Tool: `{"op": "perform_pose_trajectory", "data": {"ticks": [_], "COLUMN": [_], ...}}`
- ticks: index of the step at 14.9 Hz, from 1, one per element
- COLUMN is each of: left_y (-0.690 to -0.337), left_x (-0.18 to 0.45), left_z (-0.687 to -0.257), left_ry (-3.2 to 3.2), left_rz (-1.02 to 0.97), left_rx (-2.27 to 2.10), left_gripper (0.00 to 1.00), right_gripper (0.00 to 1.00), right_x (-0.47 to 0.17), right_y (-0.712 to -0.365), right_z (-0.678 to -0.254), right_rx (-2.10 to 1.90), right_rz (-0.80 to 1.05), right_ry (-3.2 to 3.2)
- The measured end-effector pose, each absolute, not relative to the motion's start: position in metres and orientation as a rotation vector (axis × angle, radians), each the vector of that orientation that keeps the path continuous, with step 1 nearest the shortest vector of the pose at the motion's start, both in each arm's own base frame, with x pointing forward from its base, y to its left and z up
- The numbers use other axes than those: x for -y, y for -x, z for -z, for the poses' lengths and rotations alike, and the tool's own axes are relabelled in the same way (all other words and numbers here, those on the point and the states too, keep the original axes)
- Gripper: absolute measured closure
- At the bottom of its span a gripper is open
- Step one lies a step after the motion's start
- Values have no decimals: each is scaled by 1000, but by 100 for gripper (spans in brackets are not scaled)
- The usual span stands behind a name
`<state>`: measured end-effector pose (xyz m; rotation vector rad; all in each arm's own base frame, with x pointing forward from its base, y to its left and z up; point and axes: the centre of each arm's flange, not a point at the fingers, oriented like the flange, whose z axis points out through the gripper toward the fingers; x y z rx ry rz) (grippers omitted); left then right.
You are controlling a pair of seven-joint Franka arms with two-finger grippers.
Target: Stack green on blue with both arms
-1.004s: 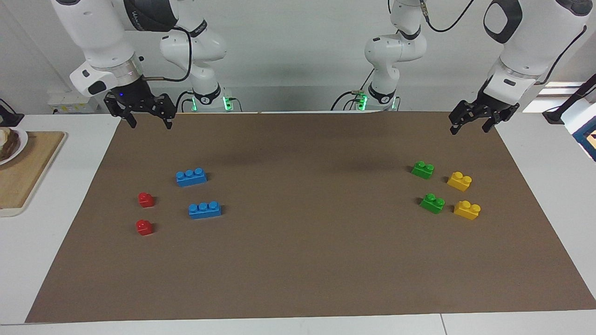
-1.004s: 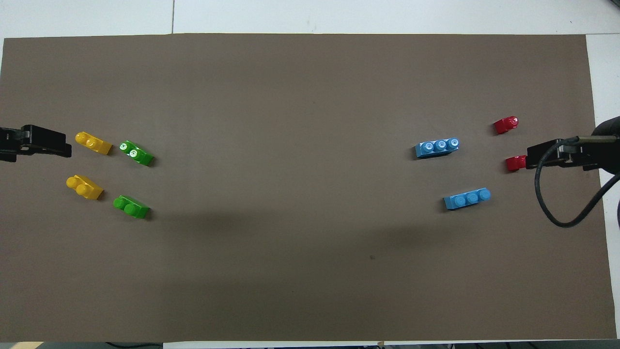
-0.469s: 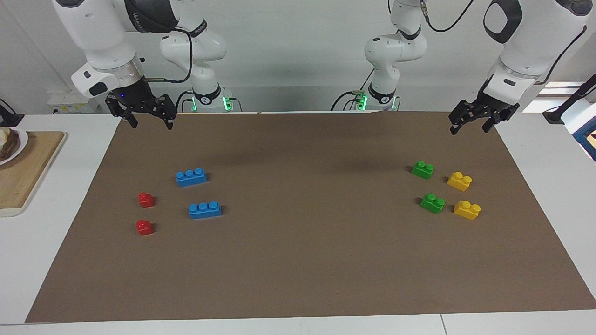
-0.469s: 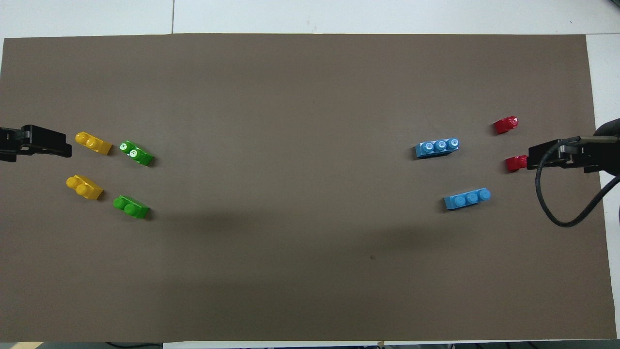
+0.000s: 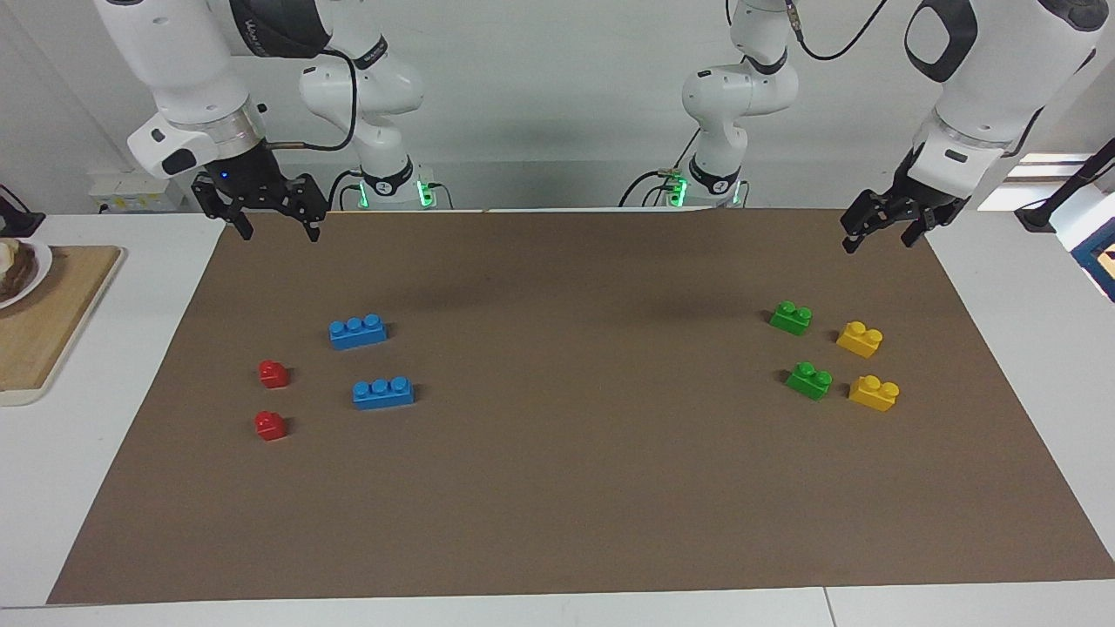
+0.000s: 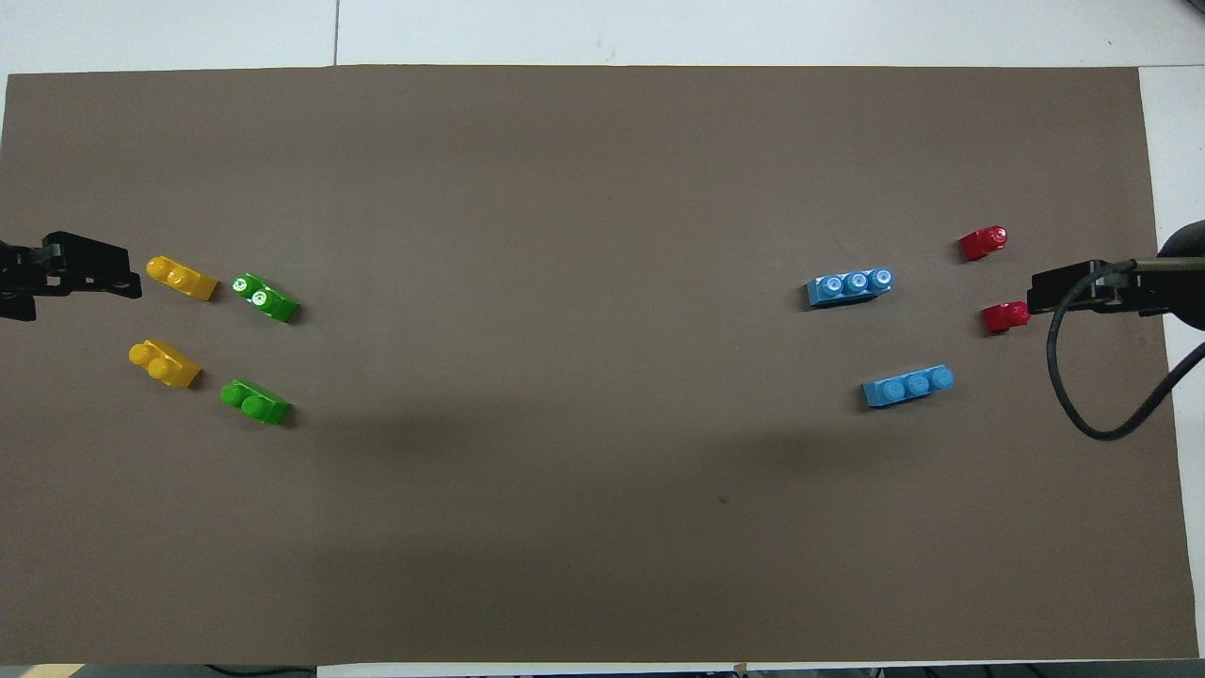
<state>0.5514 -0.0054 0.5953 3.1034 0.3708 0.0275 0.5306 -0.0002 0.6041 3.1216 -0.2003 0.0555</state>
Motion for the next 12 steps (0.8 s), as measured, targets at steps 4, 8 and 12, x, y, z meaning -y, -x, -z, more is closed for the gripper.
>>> {"op": "perform_pose_trajectory", "data": {"ticks": [4, 8, 12], "left_y": [-547, -548, -562], "left_x": [10, 10, 9], "left_z": [-568, -530, -479], "left_ry": [-3029, -2919, -2851], "left_rz": [-59, -98, -109], "left_rx": [-750, -1060, -1202], "left_gripper": [0, 0, 0], "right_gripper": [0, 10, 11], "right_x": [8, 14, 19], "right_y": [-536, -548, -569], "right_z": [-588, -559, -528], "right_rx": [569, 1003, 1416], "right_rz": [-17, 86, 207], "right_ry": [-3089, -3029, -2953]}}
